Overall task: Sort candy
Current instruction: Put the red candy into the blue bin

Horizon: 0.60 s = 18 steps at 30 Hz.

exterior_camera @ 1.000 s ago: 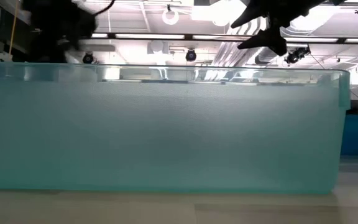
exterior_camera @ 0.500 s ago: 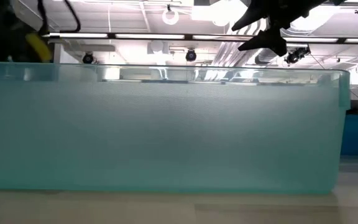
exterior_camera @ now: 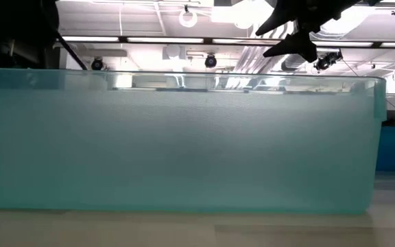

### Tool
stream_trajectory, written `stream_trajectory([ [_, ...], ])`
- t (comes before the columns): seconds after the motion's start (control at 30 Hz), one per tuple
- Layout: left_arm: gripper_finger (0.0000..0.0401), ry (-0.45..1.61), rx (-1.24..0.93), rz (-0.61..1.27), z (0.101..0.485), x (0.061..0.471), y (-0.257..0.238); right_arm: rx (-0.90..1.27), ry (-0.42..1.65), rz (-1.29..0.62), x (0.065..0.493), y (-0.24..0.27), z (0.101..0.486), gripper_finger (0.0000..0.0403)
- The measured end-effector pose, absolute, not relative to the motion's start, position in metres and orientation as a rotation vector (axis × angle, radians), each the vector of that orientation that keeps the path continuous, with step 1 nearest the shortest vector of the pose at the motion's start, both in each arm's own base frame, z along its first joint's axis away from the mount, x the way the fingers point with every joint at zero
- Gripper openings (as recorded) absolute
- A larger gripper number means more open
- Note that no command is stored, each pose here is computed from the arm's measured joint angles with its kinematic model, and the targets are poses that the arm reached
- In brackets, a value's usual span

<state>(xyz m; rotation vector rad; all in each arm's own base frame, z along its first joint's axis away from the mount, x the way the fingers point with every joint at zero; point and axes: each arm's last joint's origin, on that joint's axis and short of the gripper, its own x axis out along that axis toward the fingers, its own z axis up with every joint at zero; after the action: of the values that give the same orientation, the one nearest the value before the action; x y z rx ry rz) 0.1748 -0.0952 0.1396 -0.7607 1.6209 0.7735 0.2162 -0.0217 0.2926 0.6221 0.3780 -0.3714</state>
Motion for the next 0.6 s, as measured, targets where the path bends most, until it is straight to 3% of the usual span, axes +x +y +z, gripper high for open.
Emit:
stream_trajectory([
  [0.2,0.0092,1.634,-0.771,0.823,0.1339,0.1684,-0.0922,0.622,0.378,-0.372,0.2162,-0.0218,0.2926,0.0245],
  [0.6,0.0089,1.676,-0.689,0.817,0.1368,0.1652,-0.0904,0.617,0.373,-0.388,0.2160,-0.0222,0.2925,0.0245],
])
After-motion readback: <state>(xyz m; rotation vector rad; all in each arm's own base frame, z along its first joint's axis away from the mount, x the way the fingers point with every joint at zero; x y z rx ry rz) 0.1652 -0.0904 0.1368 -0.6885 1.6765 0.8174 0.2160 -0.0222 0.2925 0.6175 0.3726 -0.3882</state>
